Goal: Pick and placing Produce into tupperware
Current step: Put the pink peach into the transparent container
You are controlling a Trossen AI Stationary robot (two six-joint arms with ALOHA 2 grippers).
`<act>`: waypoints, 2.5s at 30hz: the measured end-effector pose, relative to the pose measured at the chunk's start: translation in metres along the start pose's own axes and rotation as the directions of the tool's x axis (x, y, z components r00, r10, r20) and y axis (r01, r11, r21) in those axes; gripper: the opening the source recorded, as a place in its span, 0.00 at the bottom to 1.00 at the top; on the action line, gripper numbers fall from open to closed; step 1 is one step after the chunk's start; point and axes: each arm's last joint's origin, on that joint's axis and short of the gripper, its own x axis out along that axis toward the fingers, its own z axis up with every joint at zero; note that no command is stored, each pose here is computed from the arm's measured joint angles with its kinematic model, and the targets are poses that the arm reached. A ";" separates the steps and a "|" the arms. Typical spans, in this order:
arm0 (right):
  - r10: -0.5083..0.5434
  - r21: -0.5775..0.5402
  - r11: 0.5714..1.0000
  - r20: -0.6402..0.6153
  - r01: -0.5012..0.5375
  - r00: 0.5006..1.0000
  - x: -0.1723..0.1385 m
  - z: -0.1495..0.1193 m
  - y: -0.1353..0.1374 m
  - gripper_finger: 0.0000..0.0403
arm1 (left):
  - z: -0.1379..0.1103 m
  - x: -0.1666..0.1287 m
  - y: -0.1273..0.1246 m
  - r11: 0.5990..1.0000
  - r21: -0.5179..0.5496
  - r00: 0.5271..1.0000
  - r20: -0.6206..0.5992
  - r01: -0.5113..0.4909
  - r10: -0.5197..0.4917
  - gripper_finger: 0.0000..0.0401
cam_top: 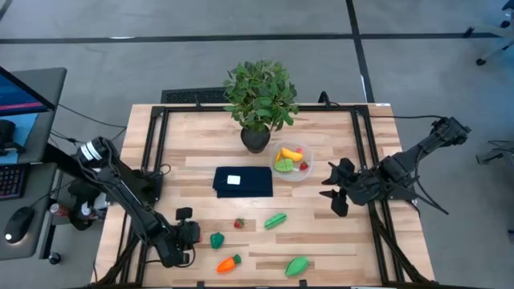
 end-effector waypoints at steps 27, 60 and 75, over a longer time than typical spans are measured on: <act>-0.029 0.021 0.999 0.035 0.028 0.999 0.000 0.001 -0.001 0.41 | 0.000 0.012 0.002 0.998 0.022 0.998 -0.001 -0.056 0.056 0.41; -0.053 0.010 0.999 0.053 0.052 0.997 0.000 0.002 -0.001 0.41 | 0.001 0.018 0.010 0.998 -0.039 0.998 -0.038 -0.056 0.055 0.29; -0.054 -0.007 0.998 0.052 0.055 0.997 0.000 0.002 -0.002 0.41 | 0.042 -0.012 0.038 0.974 -0.118 0.976 0.081 -0.191 0.201 0.29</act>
